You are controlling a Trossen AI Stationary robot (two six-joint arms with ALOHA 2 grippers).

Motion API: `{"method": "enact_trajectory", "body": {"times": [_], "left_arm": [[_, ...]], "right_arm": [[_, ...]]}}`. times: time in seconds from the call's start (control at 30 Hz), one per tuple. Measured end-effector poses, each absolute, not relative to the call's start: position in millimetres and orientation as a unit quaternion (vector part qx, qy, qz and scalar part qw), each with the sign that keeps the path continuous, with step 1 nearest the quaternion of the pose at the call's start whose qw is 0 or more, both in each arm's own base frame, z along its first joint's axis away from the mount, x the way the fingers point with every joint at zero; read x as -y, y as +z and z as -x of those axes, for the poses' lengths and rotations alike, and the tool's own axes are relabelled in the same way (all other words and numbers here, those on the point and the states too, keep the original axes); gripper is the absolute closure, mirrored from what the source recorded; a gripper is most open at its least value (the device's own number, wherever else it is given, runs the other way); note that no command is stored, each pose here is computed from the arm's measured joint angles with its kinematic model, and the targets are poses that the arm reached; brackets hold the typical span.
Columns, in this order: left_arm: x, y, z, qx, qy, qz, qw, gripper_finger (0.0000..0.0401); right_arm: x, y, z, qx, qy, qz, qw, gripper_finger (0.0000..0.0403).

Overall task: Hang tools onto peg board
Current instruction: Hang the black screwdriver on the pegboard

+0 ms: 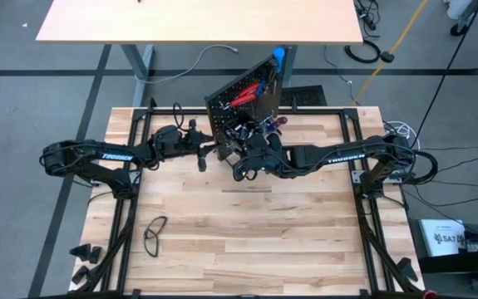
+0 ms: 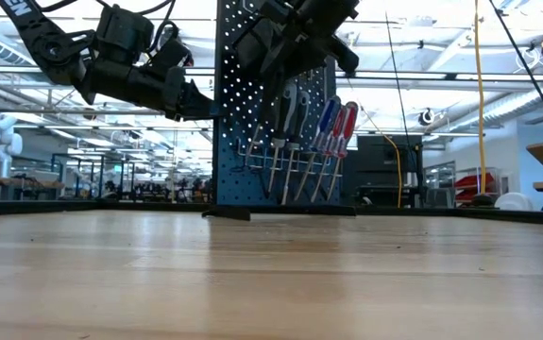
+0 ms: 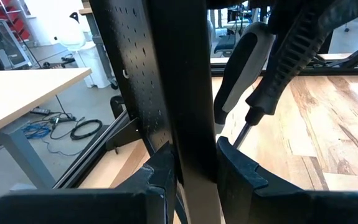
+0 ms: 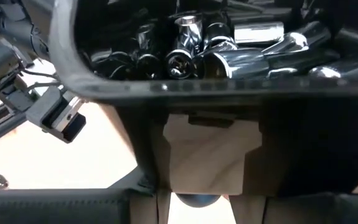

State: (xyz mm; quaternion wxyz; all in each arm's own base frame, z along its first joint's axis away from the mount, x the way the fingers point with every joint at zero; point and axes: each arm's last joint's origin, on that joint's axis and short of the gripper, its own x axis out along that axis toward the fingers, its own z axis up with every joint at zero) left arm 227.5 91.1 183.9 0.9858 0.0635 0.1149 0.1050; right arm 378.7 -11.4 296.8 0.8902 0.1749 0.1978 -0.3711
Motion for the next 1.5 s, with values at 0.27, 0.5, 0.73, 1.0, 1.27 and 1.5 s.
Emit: {"method": "enact_trajectory", "body": {"times": [0.27,0.5,0.73,1.0,1.27,1.5], "left_arm": [[-91.0,183.9,-227.6,-0.115,0.105,-0.063,0.986,0.0317],[-90.9,183.9,-227.6,-0.115,0.104,-0.063,0.986,0.0317],[-90.9,183.9,-227.7,-0.115,0.104,-0.063,0.986,0.0317],[-91.0,184.0,-227.8,-0.116,0.11,-0.07,0.985,0.0302],[-90.9,178.4,-226.8,-0.14,0.118,-0.066,0.981,0.0243],[-89.3,178.1,-227.1,-0.144,0.113,-0.078,0.98,0.024]], "right_arm": [[11.5,296.1,-378.3,-0.198,-0.374,-0.182,0.888,0.0295],[11.5,296.2,-378.1,-0.195,-0.377,-0.187,0.886,0.0291],[11.5,296.2,-378.1,-0.193,-0.378,-0.192,0.885,0.0283],[11.6,296.3,-378.1,-0.194,-0.379,-0.188,0.885,0.028],[13.3,297.2,-378.2,-0.19,-0.384,-0.182,0.885,0.0277],[12.9,297.8,-379.0,-0.192,-0.376,-0.176,0.889,0.0276]]}}
